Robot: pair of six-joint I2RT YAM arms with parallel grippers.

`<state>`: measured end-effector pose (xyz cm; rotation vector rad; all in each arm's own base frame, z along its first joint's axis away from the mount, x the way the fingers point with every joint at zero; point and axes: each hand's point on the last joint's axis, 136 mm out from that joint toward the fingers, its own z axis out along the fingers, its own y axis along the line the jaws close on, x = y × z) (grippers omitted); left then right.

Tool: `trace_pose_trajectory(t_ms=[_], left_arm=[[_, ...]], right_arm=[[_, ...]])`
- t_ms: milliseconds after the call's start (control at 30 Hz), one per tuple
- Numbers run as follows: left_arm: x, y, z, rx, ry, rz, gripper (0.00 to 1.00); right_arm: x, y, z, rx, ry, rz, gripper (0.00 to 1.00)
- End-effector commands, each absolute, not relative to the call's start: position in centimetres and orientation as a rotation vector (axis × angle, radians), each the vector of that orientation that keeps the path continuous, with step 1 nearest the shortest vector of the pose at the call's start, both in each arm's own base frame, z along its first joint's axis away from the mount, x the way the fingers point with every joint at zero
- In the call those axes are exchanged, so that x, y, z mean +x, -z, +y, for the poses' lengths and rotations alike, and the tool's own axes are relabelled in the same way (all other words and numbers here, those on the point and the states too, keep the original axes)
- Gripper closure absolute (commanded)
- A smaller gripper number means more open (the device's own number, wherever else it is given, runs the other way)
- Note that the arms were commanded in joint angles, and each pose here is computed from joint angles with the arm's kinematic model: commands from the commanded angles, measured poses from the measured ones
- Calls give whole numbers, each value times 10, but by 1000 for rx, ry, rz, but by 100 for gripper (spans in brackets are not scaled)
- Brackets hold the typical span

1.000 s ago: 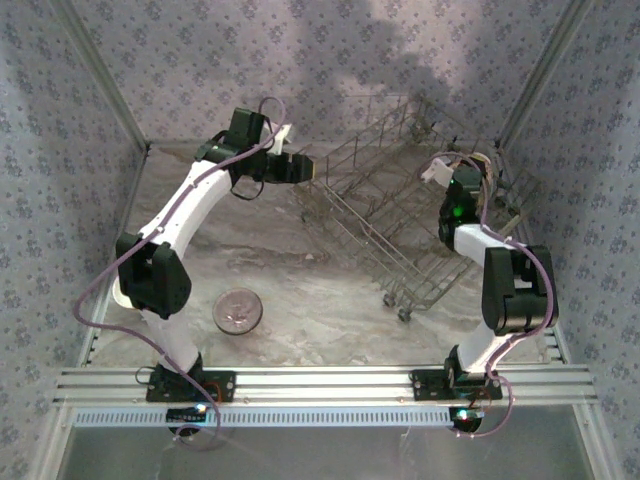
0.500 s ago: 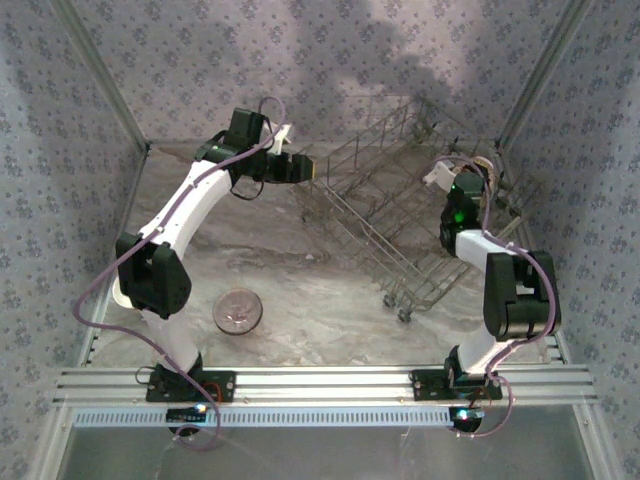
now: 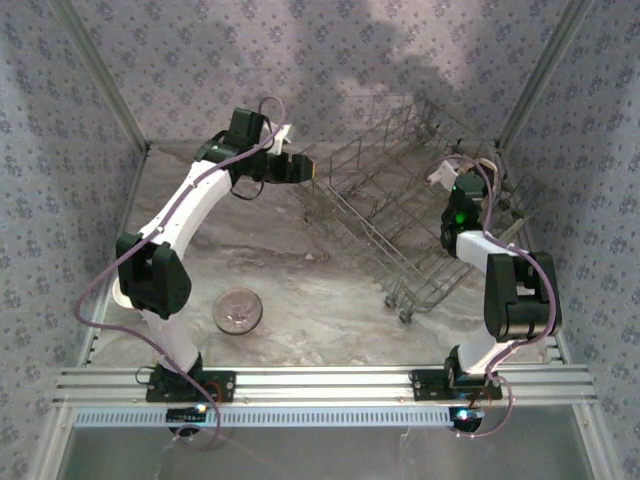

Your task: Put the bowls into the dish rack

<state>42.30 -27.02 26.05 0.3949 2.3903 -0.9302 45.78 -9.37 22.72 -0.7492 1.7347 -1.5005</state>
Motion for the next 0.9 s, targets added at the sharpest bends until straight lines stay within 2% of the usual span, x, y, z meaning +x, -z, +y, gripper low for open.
trace_pose_trajectory(t_ms=[0,633,867], left_arm=[[422,-263,-275,428,943,2380,34],[425,-263,-274,423,937,2379,34],[425,-262,-273,418,935,2381,34]], right_arm=[[450,-208,-109,-734,1537,1823,79],[450,-200,-113,-703,1523,1865,52],[450,-202,-115,-674,1520,1869,47]])
